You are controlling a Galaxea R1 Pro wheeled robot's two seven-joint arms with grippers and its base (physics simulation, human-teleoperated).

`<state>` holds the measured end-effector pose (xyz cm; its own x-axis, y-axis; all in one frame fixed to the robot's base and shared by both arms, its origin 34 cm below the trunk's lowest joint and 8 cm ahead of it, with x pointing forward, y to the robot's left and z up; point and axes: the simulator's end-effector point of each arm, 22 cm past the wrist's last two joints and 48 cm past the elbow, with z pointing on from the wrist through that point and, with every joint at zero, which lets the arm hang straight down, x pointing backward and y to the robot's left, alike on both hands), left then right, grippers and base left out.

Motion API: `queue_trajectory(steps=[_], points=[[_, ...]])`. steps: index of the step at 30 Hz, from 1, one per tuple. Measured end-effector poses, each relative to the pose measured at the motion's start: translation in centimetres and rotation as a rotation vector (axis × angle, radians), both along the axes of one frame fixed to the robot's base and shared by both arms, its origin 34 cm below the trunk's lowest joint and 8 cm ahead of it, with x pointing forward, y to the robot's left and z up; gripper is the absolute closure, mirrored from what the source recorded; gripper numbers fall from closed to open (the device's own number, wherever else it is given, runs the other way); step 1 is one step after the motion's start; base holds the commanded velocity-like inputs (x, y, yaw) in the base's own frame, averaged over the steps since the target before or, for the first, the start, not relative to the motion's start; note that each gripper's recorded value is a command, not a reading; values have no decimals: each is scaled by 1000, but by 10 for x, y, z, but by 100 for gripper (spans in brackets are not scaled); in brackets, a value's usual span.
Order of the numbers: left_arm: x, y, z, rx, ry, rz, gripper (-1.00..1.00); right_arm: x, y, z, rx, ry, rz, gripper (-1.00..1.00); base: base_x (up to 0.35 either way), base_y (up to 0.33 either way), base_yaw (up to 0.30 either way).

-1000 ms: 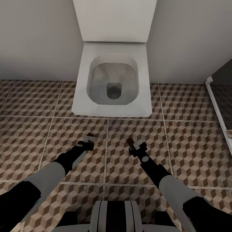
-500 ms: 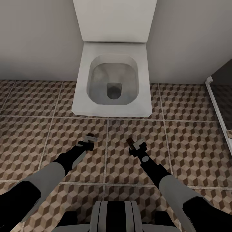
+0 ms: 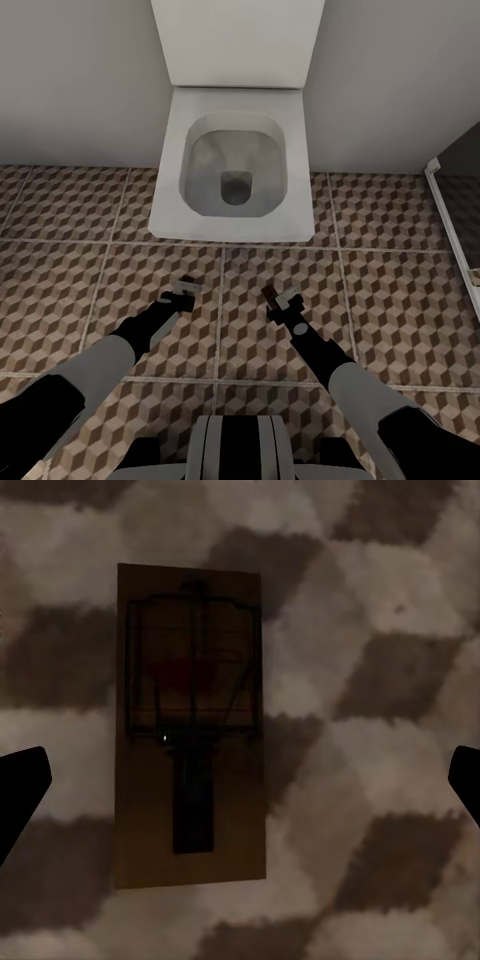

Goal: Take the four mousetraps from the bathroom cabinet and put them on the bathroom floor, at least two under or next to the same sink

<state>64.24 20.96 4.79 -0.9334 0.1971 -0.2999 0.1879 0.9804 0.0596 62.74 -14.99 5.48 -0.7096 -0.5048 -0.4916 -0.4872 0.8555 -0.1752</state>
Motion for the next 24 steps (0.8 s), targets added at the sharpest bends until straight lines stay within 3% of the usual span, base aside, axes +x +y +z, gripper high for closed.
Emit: queue_trajectory(steps=[3, 4, 24], points=[[0, 0, 0, 0, 0, 0, 100, 0, 0, 0, 1, 0, 0, -100, 0, 0, 0], [0, 0, 0, 0, 0, 0, -100, 0, 0, 0, 1, 0, 0, -100, 0, 0, 0], [-2, -3, -1, 0, 6, -3, -100, 0, 1, 0, 1, -2, 1, -100, 0, 0, 0]])
